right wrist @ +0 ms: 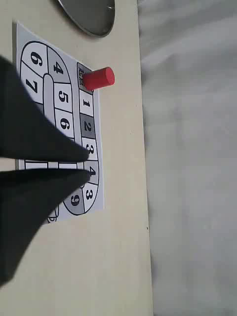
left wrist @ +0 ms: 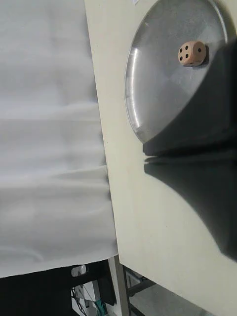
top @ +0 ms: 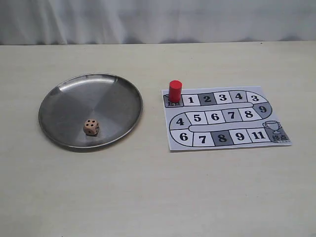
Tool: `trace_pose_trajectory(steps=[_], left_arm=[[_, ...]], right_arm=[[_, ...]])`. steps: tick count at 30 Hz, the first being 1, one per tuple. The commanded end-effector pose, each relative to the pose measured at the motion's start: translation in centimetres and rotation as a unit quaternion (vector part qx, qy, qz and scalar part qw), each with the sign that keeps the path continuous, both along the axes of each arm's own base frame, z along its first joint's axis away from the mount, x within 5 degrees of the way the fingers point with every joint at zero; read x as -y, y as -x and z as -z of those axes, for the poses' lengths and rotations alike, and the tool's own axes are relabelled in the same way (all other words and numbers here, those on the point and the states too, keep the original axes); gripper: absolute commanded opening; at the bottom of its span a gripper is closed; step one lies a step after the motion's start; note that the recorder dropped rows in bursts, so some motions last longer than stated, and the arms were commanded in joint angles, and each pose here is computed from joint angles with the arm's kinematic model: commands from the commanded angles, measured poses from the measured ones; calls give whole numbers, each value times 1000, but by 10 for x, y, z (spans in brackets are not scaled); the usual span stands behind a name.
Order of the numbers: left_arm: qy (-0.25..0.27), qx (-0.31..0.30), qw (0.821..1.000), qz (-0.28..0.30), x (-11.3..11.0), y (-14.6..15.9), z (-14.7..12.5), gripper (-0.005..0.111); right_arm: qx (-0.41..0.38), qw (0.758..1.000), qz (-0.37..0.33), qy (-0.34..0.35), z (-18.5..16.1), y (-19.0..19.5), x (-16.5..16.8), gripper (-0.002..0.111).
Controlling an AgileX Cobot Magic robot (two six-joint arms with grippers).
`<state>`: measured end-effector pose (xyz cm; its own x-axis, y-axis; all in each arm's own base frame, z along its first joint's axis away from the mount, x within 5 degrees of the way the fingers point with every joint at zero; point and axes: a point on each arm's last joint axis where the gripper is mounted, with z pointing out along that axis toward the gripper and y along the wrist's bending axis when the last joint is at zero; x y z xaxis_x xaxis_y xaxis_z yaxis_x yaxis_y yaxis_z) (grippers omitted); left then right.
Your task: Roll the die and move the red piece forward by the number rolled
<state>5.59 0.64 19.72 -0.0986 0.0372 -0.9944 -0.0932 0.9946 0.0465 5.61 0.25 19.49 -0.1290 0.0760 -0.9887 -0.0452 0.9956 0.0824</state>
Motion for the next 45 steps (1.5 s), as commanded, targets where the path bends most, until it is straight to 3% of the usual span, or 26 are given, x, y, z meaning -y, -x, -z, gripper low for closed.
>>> trace_pose_trajectory(steps=[1,24,27,28,31,34,37,40,45], left_arm=[[0,5,1000,-1,0,0,0,0],[0,5,1000,-1,0,0,0,0],[0,5,1000,-1,0,0,0,0],[0,5,1000,-1,0,0,0,0],[0,5,1000,-1,0,0,0,0],[0,5,1000,-1,0,0,0,0],[0,5,1000,-1,0,0,0,0],[0,5,1000,-1,0,0,0,0],[0,5,1000,-1,0,0,0,0]], right_arm=[[2,1000,3,2,1,0,0,5],[15,1000,2,1,-2,0,0,5],[95,995,-5,-5,-16,0,-1,5],[149,988,-8,-40,-27,1,-1,5],[298,945,3,-134,-53,10,5,5],[371,918,7,-142,-65,18,8,5],[396,911,-4,-118,-85,24,5,5],[364,929,-15,-73,-110,18,1,5],[186,981,-8,-56,-124,-27,-3,5]])
